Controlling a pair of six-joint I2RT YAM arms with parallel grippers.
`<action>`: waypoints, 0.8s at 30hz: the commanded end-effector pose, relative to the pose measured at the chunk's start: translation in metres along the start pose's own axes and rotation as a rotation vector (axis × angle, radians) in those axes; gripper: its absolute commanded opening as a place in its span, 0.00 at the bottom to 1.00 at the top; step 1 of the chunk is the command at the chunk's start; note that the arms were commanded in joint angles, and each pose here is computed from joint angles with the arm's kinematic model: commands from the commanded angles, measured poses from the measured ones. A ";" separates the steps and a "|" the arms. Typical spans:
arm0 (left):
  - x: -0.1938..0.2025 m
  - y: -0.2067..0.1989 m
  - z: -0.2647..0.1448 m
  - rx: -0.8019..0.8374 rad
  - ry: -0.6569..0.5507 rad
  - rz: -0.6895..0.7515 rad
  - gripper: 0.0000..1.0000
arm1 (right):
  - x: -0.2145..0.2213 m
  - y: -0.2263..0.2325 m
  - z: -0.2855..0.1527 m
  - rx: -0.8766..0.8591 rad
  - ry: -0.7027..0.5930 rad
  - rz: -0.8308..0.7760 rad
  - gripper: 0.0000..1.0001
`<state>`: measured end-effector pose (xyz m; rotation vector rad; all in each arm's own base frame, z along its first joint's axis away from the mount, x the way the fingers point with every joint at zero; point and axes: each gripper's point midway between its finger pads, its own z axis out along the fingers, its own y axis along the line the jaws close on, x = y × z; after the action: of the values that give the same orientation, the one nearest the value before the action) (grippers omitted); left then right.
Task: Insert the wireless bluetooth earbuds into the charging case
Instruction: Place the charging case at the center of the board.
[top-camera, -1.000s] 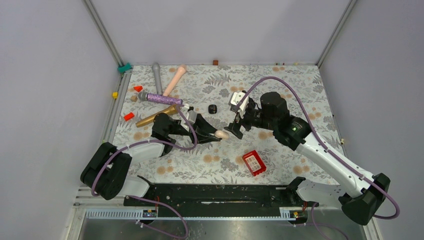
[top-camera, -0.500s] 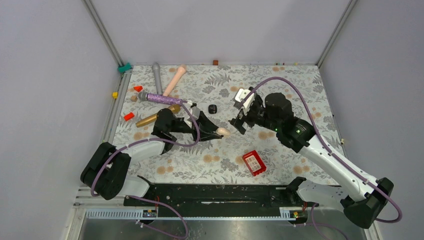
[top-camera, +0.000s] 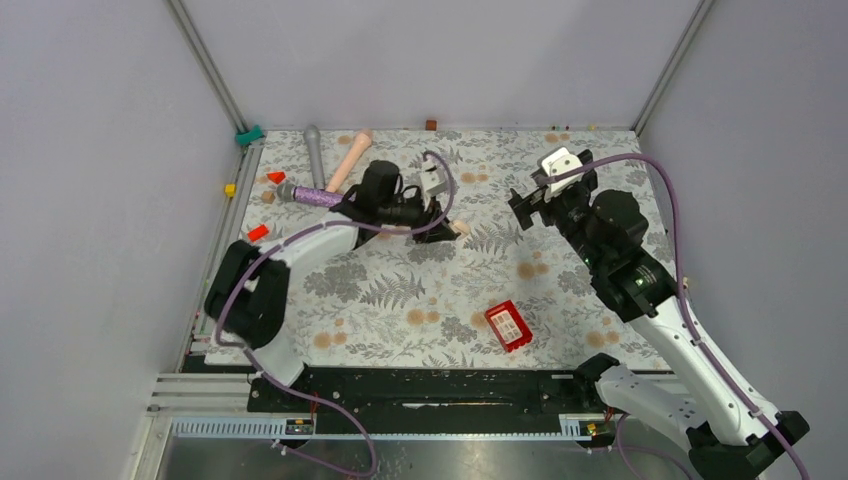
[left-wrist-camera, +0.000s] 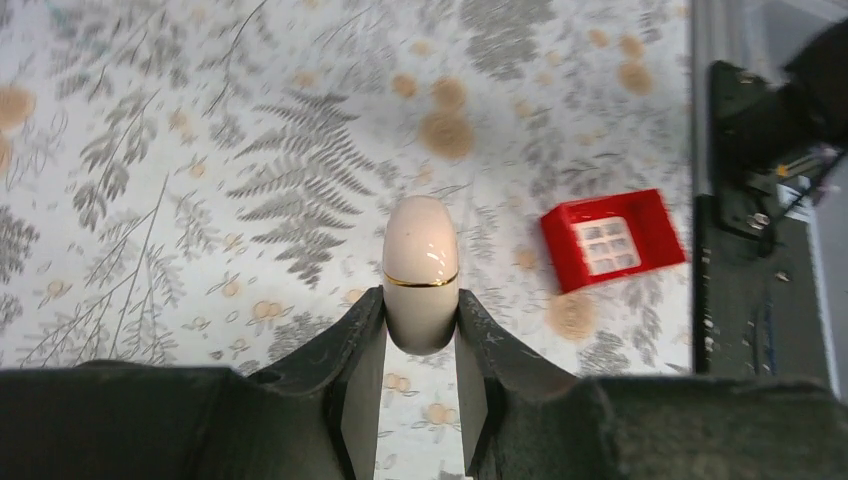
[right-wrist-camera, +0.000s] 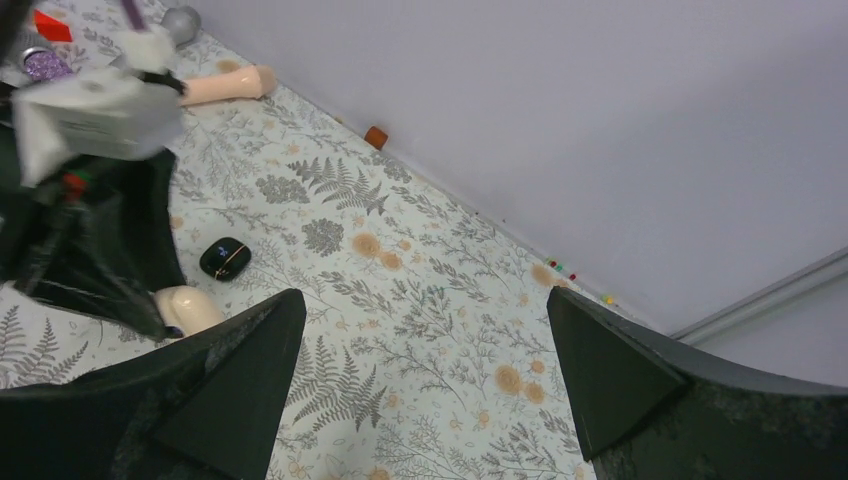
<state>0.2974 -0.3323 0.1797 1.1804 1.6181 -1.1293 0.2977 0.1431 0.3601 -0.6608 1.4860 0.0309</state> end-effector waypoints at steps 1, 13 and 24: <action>0.052 0.032 0.009 -0.084 0.276 -0.205 0.00 | -0.003 -0.008 0.002 0.032 -0.029 0.048 0.99; 0.121 0.062 0.042 -0.106 0.477 -0.539 0.00 | 0.007 0.007 0.011 -0.033 -0.006 0.060 1.00; 0.132 0.068 0.044 -0.117 0.493 -0.631 0.18 | 0.006 0.008 0.009 -0.045 -0.013 0.067 0.99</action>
<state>0.3331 -0.3396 0.0385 0.9717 2.4650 -1.1874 0.3038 0.1512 0.3404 -0.6701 1.5326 0.0944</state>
